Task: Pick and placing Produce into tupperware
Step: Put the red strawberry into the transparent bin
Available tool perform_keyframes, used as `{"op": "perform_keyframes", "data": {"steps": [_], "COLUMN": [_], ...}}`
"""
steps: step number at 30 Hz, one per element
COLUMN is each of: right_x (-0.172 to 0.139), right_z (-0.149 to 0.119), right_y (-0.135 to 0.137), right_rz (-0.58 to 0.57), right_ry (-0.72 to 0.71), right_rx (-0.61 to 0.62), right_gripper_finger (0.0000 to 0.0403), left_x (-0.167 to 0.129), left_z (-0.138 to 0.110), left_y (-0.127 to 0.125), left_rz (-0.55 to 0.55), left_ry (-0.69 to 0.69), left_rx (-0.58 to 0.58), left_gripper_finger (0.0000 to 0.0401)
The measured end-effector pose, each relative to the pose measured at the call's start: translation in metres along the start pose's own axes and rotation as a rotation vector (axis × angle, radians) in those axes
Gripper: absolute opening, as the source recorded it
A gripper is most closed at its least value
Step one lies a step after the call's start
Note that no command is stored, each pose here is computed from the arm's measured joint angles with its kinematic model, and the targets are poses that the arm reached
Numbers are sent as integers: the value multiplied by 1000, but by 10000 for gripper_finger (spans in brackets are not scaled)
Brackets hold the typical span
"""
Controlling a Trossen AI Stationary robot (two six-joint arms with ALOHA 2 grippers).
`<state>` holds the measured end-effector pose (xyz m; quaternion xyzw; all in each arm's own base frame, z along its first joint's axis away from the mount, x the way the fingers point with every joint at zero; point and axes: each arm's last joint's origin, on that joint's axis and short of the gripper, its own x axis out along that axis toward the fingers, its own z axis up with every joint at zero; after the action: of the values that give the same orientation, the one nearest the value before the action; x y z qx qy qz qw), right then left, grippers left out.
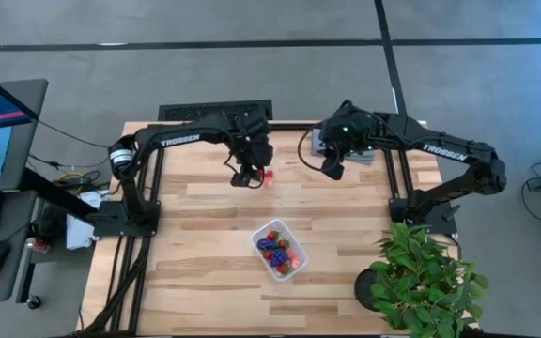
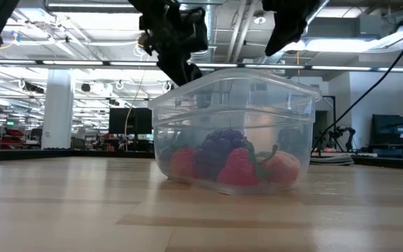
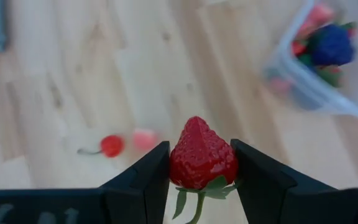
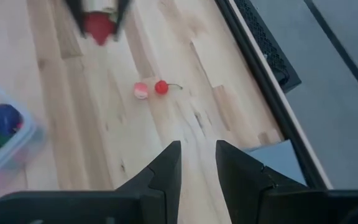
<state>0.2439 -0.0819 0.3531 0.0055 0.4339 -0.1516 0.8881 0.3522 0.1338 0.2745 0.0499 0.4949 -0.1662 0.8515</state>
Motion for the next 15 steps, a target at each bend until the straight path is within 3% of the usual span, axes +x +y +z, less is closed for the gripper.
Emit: {"op": "perform_keyframes", "data": {"steps": [6,15], "right_x": [1,1], "right_z": [-3,-7], "right_y": [-11,-26], "right_rz": [-26,-60], "right_ry": [20,41], "right_rx": [-1,18], "right_gripper_finger": [122,122], "left_x": [8,21], "left_z": [14,29], "left_y": [-23,-49], "left_rz": [-111,-135], "left_ry": [-40,-34], "left_rx": [26,48], "left_gripper_finger": [148,148]}}
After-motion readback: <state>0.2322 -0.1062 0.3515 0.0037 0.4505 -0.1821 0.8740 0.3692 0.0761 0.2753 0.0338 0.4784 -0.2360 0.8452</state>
